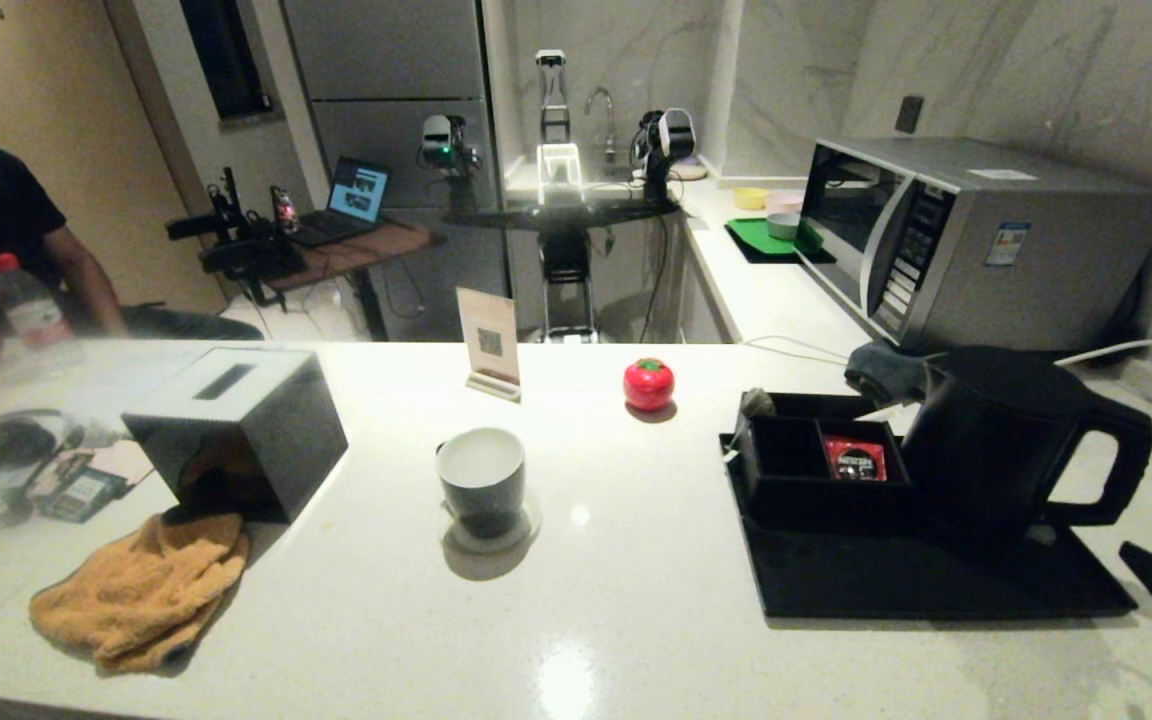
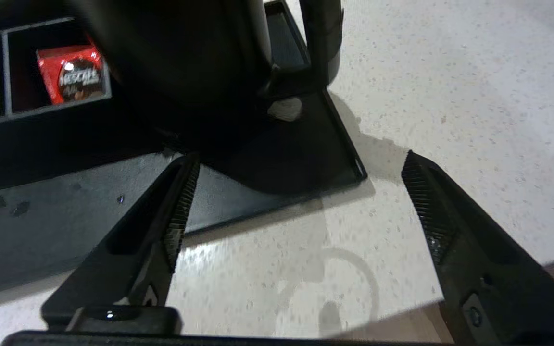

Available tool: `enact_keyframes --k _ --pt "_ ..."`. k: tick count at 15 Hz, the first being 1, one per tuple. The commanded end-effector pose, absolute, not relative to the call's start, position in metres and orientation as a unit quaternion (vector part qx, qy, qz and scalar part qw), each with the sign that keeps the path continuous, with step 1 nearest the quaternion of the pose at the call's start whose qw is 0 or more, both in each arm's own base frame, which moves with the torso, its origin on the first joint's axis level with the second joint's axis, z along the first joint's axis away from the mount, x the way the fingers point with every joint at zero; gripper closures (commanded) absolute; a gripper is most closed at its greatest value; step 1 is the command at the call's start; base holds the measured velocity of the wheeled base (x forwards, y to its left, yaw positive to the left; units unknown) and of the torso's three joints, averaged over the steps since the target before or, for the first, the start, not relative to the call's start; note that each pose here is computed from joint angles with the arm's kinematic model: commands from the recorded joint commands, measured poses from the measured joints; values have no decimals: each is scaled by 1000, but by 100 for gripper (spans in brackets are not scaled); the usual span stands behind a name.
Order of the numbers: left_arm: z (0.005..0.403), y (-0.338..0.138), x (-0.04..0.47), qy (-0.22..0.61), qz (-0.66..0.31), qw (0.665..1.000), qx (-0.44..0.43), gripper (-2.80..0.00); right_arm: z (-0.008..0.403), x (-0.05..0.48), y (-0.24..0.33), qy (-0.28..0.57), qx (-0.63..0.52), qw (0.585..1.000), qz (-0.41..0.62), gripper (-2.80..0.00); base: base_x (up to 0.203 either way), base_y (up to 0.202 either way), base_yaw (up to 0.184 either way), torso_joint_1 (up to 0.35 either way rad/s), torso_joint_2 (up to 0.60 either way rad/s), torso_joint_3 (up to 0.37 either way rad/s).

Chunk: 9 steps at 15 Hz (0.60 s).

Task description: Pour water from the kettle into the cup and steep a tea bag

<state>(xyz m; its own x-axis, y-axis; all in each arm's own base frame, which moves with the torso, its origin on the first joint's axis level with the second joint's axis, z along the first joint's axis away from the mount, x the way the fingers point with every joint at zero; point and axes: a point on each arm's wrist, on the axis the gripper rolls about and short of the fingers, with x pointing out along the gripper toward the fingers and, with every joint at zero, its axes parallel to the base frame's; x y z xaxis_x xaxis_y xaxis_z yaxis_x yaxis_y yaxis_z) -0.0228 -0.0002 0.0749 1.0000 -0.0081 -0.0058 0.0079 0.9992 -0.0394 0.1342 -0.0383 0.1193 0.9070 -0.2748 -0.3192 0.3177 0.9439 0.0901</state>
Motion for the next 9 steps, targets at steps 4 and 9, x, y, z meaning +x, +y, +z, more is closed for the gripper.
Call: enact_keyframes --k 4,9 --pt "75 0 -23 3 -4 1000 -20 0 105 169 -50 169 65 967 -177 -280 0 0 0 0 0 0" --pt "75 0 -23 3 -4 1000 -20 0 96 201 -60 163 51 962 -215 -280 0 0 0 0 0 0"
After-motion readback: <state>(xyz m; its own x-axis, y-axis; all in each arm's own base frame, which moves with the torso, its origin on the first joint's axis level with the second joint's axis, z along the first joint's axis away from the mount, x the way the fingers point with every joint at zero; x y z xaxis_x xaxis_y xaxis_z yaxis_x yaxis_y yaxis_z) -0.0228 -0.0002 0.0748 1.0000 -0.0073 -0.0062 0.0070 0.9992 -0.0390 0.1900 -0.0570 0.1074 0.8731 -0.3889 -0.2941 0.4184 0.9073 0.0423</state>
